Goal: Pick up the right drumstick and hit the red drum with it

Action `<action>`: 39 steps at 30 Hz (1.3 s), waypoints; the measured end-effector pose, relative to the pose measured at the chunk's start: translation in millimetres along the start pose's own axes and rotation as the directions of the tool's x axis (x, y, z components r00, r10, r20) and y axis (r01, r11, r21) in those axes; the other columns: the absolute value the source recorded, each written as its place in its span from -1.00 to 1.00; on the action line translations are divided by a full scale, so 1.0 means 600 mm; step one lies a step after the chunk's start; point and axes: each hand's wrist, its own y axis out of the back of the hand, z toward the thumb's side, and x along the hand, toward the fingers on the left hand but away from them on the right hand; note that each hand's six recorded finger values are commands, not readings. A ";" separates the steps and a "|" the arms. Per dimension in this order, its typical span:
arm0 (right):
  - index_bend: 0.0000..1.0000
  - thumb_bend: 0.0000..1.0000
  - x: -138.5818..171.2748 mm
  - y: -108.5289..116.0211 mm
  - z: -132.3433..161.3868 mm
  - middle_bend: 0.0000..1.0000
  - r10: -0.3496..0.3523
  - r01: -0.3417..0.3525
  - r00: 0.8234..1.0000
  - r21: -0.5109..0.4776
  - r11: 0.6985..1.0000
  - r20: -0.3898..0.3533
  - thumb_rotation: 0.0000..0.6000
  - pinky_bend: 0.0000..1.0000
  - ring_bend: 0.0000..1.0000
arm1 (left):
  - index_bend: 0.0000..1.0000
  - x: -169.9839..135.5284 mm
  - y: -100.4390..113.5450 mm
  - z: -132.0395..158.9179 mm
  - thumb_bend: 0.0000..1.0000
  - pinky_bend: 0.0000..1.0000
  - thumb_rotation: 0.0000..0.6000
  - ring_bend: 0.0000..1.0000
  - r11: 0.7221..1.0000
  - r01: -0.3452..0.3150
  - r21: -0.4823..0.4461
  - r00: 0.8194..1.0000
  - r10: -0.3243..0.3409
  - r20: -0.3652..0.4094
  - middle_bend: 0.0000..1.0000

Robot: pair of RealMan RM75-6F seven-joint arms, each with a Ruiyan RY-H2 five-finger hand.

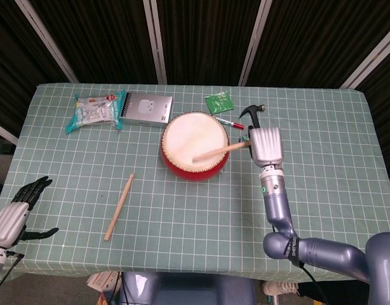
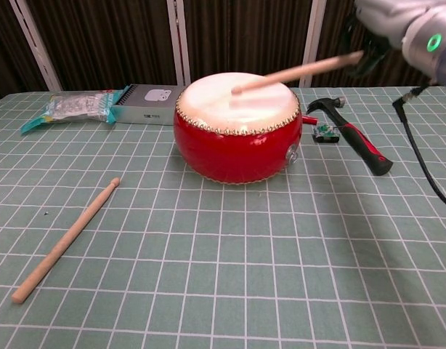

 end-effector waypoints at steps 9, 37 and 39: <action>0.88 -0.02 -0.009 0.147 -0.065 1.00 -0.095 0.174 0.981 -0.559 0.811 0.168 1.00 1.00 1.00 | -1.00 0.001 -0.002 0.000 -1.00 -0.98 1.00 -1.00 1.000 0.003 -0.005 1.000 -0.003 -0.008 -1.00; 0.88 -0.02 0.017 -0.080 0.001 1.00 -0.002 0.051 0.991 0.360 0.931 -0.136 1.00 1.00 1.00 | -1.00 0.003 0.001 0.001 -1.00 -0.98 1.00 -1.00 1.000 0.009 -0.025 1.000 -0.009 -0.005 -1.00; 0.88 -0.02 0.019 -0.083 0.007 1.00 -0.016 0.080 0.987 0.402 0.912 -0.159 1.00 1.00 1.00 | -1.00 0.003 0.002 0.001 -1.00 -0.98 1.00 -1.00 1.000 0.006 -0.026 1.000 -0.007 -0.007 -1.00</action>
